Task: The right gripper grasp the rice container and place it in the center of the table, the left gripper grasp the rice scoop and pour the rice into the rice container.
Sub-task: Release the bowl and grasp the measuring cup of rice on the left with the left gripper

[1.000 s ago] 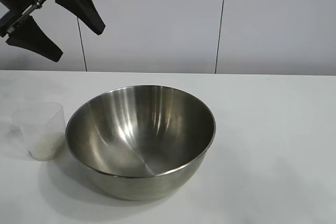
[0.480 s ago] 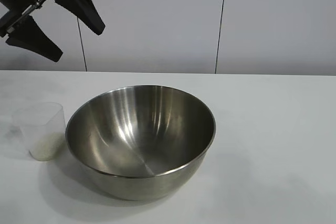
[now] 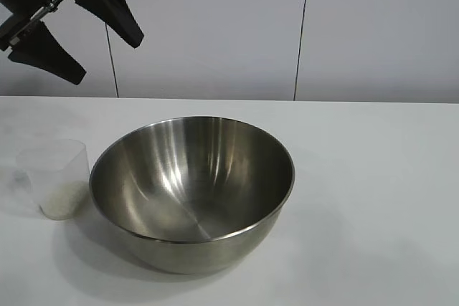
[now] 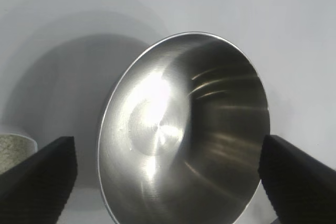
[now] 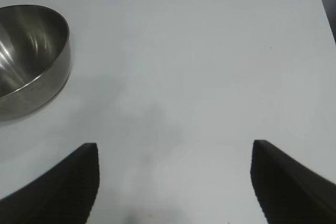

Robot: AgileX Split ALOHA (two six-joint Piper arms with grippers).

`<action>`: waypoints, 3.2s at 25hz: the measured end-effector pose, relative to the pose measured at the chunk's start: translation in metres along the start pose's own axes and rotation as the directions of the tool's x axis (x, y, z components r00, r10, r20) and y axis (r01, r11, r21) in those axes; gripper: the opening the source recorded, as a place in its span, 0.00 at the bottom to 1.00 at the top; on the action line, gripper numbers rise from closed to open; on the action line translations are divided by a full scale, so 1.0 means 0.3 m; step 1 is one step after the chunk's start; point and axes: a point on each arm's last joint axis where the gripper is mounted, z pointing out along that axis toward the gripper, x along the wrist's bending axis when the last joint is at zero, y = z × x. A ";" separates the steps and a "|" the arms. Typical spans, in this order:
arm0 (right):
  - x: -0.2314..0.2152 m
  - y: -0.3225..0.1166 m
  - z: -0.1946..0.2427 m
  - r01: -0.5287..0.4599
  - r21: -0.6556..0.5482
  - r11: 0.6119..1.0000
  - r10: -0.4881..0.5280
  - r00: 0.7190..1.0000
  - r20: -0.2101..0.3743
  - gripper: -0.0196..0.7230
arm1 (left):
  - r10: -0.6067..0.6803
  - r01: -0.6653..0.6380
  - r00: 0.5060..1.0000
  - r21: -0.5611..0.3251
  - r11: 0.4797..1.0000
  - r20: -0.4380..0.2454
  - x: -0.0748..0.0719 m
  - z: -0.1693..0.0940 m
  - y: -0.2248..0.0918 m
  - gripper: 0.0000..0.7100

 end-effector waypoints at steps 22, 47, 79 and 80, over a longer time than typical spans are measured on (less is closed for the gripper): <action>0.000 0.000 0.000 0.000 -0.001 1.000 0.000 1.000 0.000 0.76 | 0.158 -0.326 0.872 -0.309 0.894 -0.463 -0.027 -0.334 -0.059 0.93; 0.000 0.000 0.000 -0.001 -0.001 1.000 0.001 1.000 0.000 0.76 | -0.081 -0.371 0.785 -0.570 0.733 -0.614 0.294 -0.012 -0.633 0.93; 0.000 0.000 0.000 -0.001 -0.001 1.000 0.001 1.000 0.000 0.76 | 0.139 -0.419 0.874 -0.577 0.701 -0.466 0.489 0.087 -0.699 0.84; 0.000 0.000 0.000 -0.001 -0.001 1.000 0.001 1.000 0.000 0.76 | 0.147 -0.427 0.870 -0.569 0.703 -0.471 0.491 0.091 -0.701 0.84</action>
